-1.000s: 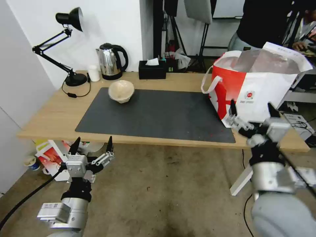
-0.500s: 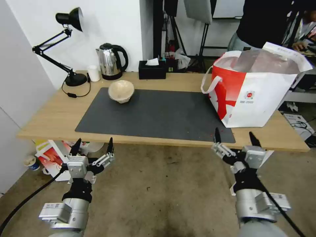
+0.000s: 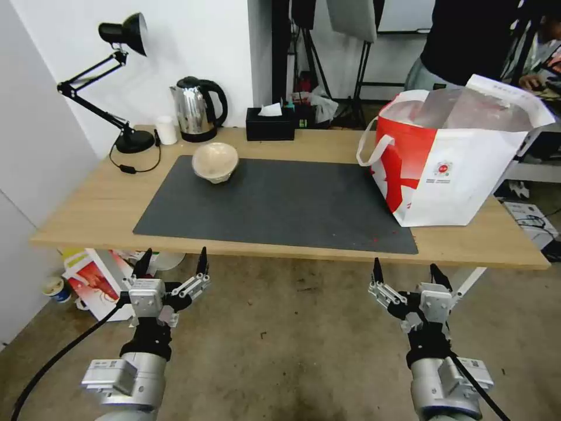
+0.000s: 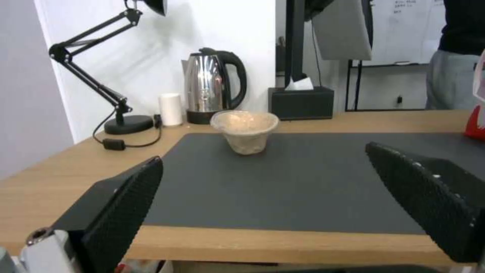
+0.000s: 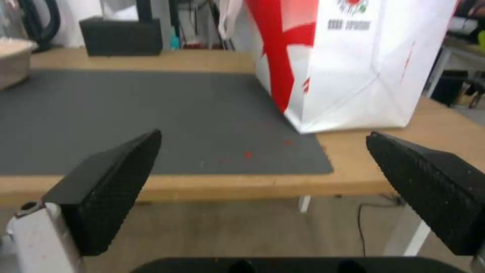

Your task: Pick up the trash from the table and place it into the takeout bag.

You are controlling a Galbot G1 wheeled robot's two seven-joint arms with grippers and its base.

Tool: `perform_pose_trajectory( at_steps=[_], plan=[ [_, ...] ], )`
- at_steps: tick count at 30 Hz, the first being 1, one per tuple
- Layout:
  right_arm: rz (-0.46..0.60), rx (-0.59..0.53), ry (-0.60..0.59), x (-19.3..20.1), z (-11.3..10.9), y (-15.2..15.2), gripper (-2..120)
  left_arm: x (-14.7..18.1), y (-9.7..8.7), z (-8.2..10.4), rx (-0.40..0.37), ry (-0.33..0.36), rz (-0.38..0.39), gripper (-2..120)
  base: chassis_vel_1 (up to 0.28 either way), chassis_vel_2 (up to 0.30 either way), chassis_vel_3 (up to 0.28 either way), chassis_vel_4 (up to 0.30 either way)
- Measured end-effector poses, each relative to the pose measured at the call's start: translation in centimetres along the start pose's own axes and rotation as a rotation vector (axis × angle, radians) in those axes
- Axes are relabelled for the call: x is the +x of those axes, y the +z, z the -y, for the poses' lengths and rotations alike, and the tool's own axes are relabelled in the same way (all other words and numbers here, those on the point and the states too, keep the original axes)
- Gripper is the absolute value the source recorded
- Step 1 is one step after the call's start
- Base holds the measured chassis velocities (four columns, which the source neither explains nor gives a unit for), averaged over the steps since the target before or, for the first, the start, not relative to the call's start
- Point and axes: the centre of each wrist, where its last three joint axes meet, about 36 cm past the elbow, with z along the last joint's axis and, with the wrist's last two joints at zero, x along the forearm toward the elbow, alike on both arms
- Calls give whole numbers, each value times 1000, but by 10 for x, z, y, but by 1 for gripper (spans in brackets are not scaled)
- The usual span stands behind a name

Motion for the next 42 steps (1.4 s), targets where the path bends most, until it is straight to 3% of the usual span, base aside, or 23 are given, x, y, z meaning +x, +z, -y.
perform_pose_trajectory(
  at_steps=[12, 27, 42],
  plan=[
    [-78, 18, -133, 4, -1, 13, 100, 1, 2, -2, -7, -6, -8, 100, 0, 0, 0, 0],
    [-78, 39, -142, -2, -2, 24, 100, 2, 2, -4, -10, -12, -7, 100, 0, 0, 0, 0],
    [-6, 6, -93, -6, -3, 13, 100, 2, 0, -6, -12, -11, -5, 100, 0, 0, 0, 0]
  ],
)
